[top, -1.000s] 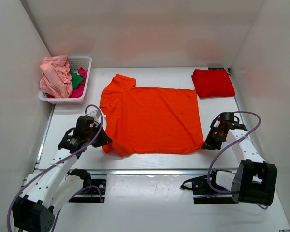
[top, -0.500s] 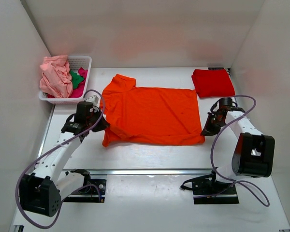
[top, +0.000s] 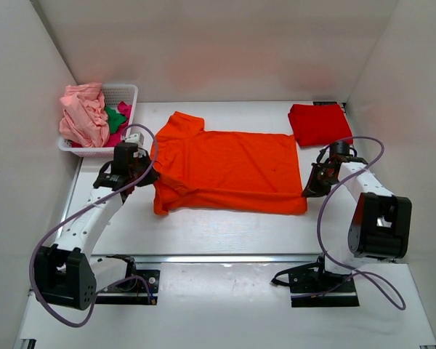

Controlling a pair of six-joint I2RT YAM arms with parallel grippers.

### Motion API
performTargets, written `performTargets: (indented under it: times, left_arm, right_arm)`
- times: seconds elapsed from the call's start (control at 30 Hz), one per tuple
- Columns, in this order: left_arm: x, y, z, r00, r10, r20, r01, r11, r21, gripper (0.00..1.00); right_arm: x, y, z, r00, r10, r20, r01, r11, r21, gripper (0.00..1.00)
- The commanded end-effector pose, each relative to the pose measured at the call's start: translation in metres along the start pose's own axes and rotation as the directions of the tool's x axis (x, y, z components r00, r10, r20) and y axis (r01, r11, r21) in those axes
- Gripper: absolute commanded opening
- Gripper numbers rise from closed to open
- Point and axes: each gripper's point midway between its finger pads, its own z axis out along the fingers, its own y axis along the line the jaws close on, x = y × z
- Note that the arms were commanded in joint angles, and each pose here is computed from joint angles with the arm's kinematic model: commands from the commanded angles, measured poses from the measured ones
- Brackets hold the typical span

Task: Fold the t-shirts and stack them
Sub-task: Fold the flattened tshirt in 1/3 of the way

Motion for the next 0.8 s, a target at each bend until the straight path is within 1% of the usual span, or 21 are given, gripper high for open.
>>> performTargets:
  times: [0.0, 0.27, 0.37, 0.43, 0.57, 0.63, 0.77]
  left_arm:
    - [-0.023, -0.004, -0.001, 0.997, 0.022, 0.07, -0.022, 1.0, 0.002, 0.0]
    - [-0.022, 0.002, 0.013, 0.998, 0.034, 0.056, -0.033, 0.999, -0.026, 0.0]
    - [-0.024, 0.002, 0.018, 0.998, 0.049, 0.048, -0.047, 0.998, -0.037, 0.0]
    - [-0.024, 0.003, 0.021, 0.998, 0.049, 0.048, -0.048, 0.998, -0.04, 0.0]
    - [-0.024, 0.007, 0.025, 0.998, 0.047, 0.052, -0.044, 0.998, -0.048, 0.0]
    - [-0.02, 0.009, 0.028, 0.998, 0.051, 0.038, -0.049, 0.997, -0.053, 0.0]
    - [-0.027, 0.014, 0.03, 0.997, 0.063, 0.054, -0.058, 0.995, -0.081, 0.0]
  right_arm:
    - [-0.022, 0.002, -0.002, 0.998, -0.025, 0.052, 0.026, 1.0, -0.012, 0.0]
    - [-0.027, -0.002, 0.013, 0.998, -0.038, 0.041, 0.038, 0.999, 0.003, 0.0]
    - [-0.036, 0.002, 0.013, 0.998, -0.035, 0.059, 0.035, 0.999, -0.005, 0.0]
    - [-0.034, 0.004, 0.016, 0.997, -0.053, 0.05, 0.054, 0.999, -0.008, 0.0]
    - [-0.038, 0.006, 0.016, 0.996, -0.057, 0.069, 0.059, 0.998, -0.018, 0.0]
    - [-0.042, 0.007, 0.016, 0.995, -0.064, 0.081, 0.066, 0.998, -0.021, 0.0]
    - [-0.048, 0.008, 0.018, 0.994, -0.061, 0.095, 0.063, 0.998, -0.024, 0.0]
